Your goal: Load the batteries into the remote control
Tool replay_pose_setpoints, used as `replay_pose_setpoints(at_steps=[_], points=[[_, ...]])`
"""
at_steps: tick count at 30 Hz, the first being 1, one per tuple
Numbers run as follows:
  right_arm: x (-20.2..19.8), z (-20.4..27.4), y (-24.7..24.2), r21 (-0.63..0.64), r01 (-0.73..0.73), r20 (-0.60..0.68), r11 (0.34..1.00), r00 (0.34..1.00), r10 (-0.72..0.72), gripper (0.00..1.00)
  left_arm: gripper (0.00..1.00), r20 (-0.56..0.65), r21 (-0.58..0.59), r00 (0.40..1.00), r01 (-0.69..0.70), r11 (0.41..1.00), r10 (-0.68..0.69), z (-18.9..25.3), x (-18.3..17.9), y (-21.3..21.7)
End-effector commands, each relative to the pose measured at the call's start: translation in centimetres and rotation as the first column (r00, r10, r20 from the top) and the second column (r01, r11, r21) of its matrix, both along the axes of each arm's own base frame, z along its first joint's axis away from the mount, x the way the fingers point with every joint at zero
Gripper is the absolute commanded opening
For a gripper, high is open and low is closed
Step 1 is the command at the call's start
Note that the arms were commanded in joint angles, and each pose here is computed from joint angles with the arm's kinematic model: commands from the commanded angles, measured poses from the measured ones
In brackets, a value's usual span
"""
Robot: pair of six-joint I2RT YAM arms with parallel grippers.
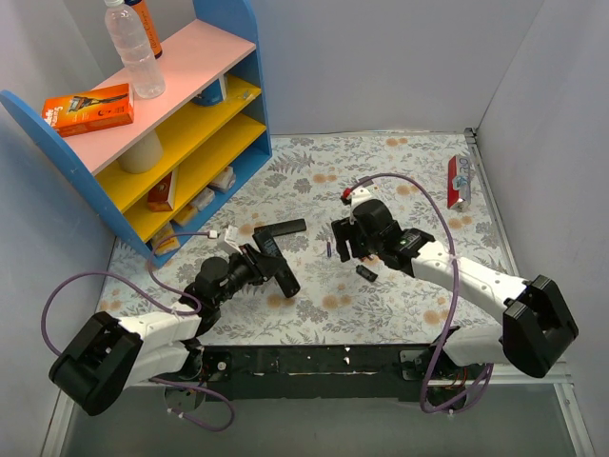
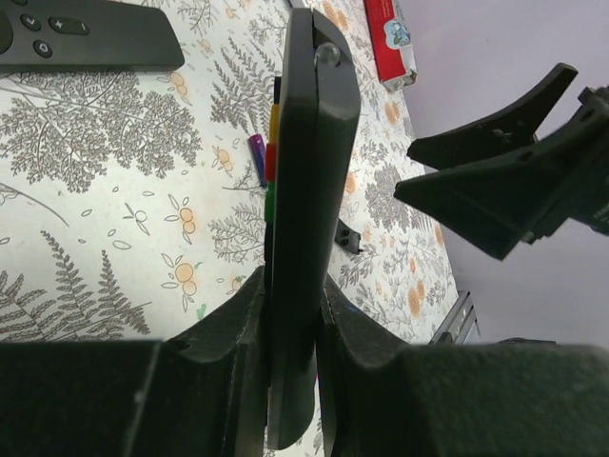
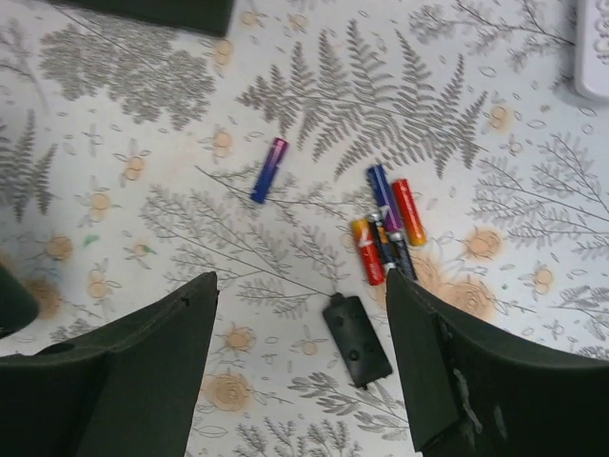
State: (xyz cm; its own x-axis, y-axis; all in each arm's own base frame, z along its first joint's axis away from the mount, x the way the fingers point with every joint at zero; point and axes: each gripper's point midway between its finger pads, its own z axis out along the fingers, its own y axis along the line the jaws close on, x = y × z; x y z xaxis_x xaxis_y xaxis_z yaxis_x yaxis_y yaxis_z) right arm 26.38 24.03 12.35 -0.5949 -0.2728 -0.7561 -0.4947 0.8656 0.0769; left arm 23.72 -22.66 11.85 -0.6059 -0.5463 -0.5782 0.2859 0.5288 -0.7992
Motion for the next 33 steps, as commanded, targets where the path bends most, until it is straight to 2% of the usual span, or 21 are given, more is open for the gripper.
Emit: replay_pose_setpoints(at_steps=[1,4,6,10,14,16,21,30,33], points=[[0.9,-0.6,-2.5,-0.079,0.006,-0.062,0.997,0.998,-0.011,0.75,0.0,0.097,-0.035,0.994,0.053,0.998,-0.049,1.6,-0.4,-0.4],[1.8,-1.7,-3.8,-0.109,0.027,-0.109,0.994,0.993,-0.039,0.65,0.0,0.123,-0.032,0.991,0.052,0.998,-0.048,1.9,-0.5,-0.3],[2.2,-2.0,-3.9,-0.105,0.025,-0.123,0.994,0.992,-0.038,0.63,0.0,0.13,-0.028,0.99,0.049,0.998,-0.045,1.9,-0.5,-0.2],[4.1,-3.1,-5.2,-0.132,0.044,-0.136,0.99,0.989,-0.062,0.48,0.0,0.134,-0.024,0.99,0.038,0.999,-0.034,1.9,-0.4,0.0],[5.8,-4.1,-6.0,-0.162,0.04,-0.149,0.986,0.987,-0.064,0.4,0.0,0.137,-0.017,0.99,0.032,0.999,-0.029,1.8,-0.3,0.1],[6.5,-5.0,-6.3,-0.179,0.036,-0.17,0.983,0.983,-0.067,0.32,0.0,0.136,-0.016,0.99,0.032,0.999,-0.029,1.8,-0.3,0.1],[7.2,-5.8,-4.9,-0.159,-0.031,-0.204,0.987,0.979,-0.002,0.31,0.0,0.132,-0.014,0.991,0.029,0.999,-0.027,1.7,-0.2,0.1],[8.3,-7.0,-4.3,-0.176,-0.068,-0.221,0.982,0.975,0.028,0.31,0.0,0.12,-0.012,0.992,0.031,0.999,-0.03,1.5,-0.1,0.0],[8.4,-7.7,-4.3,-0.184,-0.071,-0.232,0.98,0.972,0.027,0.28,0.0,0.12,-0.015,0.992,0.034,0.999,-0.032,1.6,-0.2,-0.1]])
